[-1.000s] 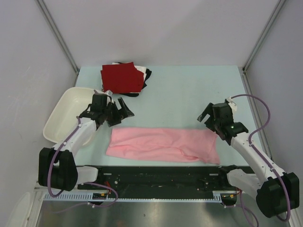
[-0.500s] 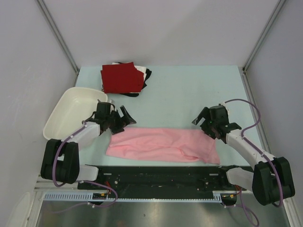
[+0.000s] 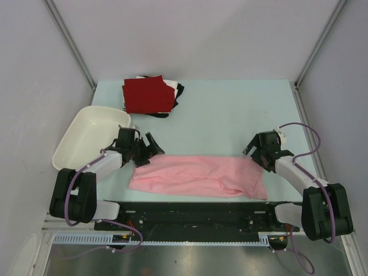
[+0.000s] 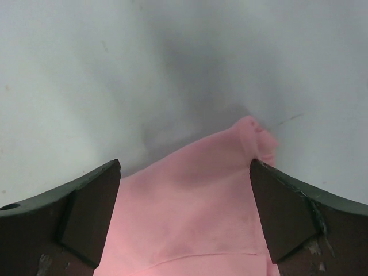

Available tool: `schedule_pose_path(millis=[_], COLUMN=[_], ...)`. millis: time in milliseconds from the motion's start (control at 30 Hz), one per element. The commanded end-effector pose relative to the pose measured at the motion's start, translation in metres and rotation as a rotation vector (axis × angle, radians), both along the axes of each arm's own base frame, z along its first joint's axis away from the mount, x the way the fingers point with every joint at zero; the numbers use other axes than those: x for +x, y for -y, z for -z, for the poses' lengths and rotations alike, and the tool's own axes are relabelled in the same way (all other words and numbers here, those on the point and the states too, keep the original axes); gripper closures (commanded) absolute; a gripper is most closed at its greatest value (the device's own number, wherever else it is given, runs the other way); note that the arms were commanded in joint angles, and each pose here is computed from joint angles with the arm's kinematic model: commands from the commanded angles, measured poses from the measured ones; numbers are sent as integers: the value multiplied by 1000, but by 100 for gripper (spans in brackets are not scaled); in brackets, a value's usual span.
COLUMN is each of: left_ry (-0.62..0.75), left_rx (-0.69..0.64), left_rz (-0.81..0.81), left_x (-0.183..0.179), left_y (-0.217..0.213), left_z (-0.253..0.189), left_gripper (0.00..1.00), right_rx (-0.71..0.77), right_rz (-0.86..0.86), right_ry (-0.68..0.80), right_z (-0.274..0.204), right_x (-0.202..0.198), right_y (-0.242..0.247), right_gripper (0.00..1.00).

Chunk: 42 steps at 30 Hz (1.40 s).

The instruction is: Fold and stack the t-shirts

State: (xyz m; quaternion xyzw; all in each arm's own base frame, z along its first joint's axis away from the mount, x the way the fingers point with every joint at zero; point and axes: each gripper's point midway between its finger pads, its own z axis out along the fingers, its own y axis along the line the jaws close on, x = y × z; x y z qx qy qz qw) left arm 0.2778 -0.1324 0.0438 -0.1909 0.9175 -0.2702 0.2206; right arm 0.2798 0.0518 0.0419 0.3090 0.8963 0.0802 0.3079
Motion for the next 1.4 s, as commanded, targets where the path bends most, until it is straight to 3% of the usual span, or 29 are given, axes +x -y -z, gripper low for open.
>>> schedule_pose_path(millis=[0, 67, 167, 400, 667, 900, 1067, 1367], left_ry=[32, 40, 41, 166, 240, 180, 160, 145], left_rx=[25, 29, 31, -21, -121, -140, -119, -124], left_rz=[10, 8, 8, 21, 139, 152, 154, 172], left_x=[4, 5, 5, 21, 4, -38, -53, -61], left_y=[-2, -2, -3, 6, 24, 20, 15, 16], left_z=[-4, -6, -7, -66, -128, -107, -89, -79], left_gripper=[1, 1, 1, 0, 0, 0, 0, 0], right_rx=[-169, -251, -246, -215, 36, 185, 198, 155], right_rz=[52, 93, 86, 43, -149, -400, -554, -626], right_ry=[23, 11, 62, 417, 180, 117, 66, 1], right_z=[-3, -3, -19, -134, -100, -92, -87, -77], right_x=[4, 0, 6, 10, -11, -52, -95, -151], right_y=[34, 51, 50, 25, -42, -121, -160, -172], right_gripper=[1, 0, 0, 0, 1, 0, 0, 0])
